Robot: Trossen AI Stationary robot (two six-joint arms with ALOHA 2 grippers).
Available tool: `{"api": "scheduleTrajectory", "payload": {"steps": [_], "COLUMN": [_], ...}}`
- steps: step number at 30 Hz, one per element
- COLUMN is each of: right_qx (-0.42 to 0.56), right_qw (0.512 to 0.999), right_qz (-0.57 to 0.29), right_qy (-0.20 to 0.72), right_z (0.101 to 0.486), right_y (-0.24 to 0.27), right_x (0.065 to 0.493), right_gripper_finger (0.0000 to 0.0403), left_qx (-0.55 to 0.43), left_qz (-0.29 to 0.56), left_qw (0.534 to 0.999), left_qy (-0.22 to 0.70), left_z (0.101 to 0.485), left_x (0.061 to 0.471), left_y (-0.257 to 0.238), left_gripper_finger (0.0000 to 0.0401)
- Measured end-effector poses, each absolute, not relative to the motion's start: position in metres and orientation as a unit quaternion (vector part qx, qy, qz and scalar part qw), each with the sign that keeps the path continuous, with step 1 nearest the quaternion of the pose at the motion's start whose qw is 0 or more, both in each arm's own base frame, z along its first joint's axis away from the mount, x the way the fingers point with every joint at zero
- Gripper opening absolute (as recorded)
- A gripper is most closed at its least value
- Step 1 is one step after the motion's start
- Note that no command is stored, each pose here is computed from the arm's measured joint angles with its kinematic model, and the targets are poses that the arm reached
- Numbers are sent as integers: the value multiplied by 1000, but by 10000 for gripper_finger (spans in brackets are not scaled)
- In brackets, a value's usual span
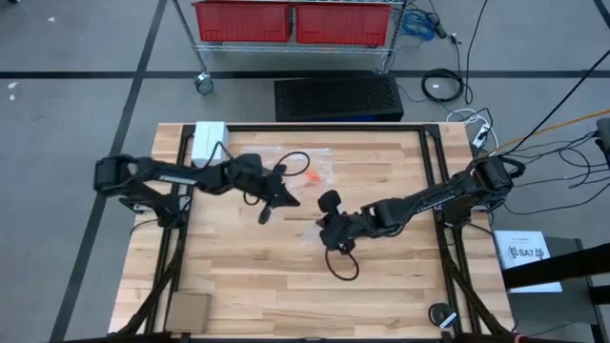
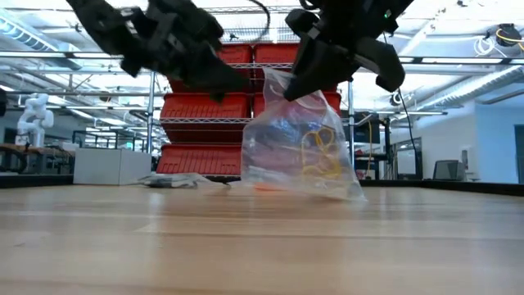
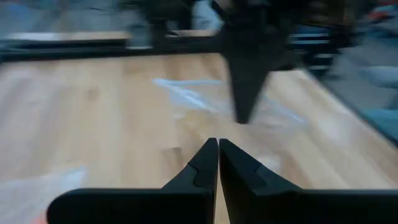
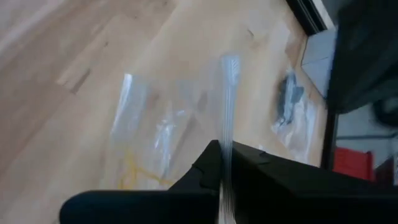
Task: Sort rubber bands
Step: Close the bottom transparent zip bag
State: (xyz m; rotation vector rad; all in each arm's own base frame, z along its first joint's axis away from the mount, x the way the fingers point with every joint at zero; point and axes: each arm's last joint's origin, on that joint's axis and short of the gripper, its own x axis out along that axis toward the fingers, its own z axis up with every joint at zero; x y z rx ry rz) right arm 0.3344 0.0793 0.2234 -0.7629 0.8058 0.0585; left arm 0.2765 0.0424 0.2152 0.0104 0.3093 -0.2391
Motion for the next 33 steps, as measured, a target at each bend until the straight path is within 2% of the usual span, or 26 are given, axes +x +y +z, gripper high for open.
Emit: {"api": "scheduleTrajectory", "payload": {"steps": [9,14,21,30,33], "right_qx": [-440,-457,-498,-524,-524], "right_qw": [818,808,785,778,778], "right_qz": [97,152,186,196,195], "right_qy": [359,339,317,287,287], "right_z": [224,224,225,228,228], "right_y": [89,94,102,111,111], "right_x": [334,333,332,332,333], "right_gripper_finger": [0,0,0,0,0], "left_qx": [-57,-69,-34,-27,-29], "left_qz": [-268,-333,-345,-363,-372], "left_qw": [947,928,930,924,920], "left_qy": [169,150,122,118,121], "left_z": [171,171,178,165,160], "left_x": [314,340,361,372,379], "left_y": [78,88,98,108,103], "left_gripper_finger": [22,22,22,23,38]}}
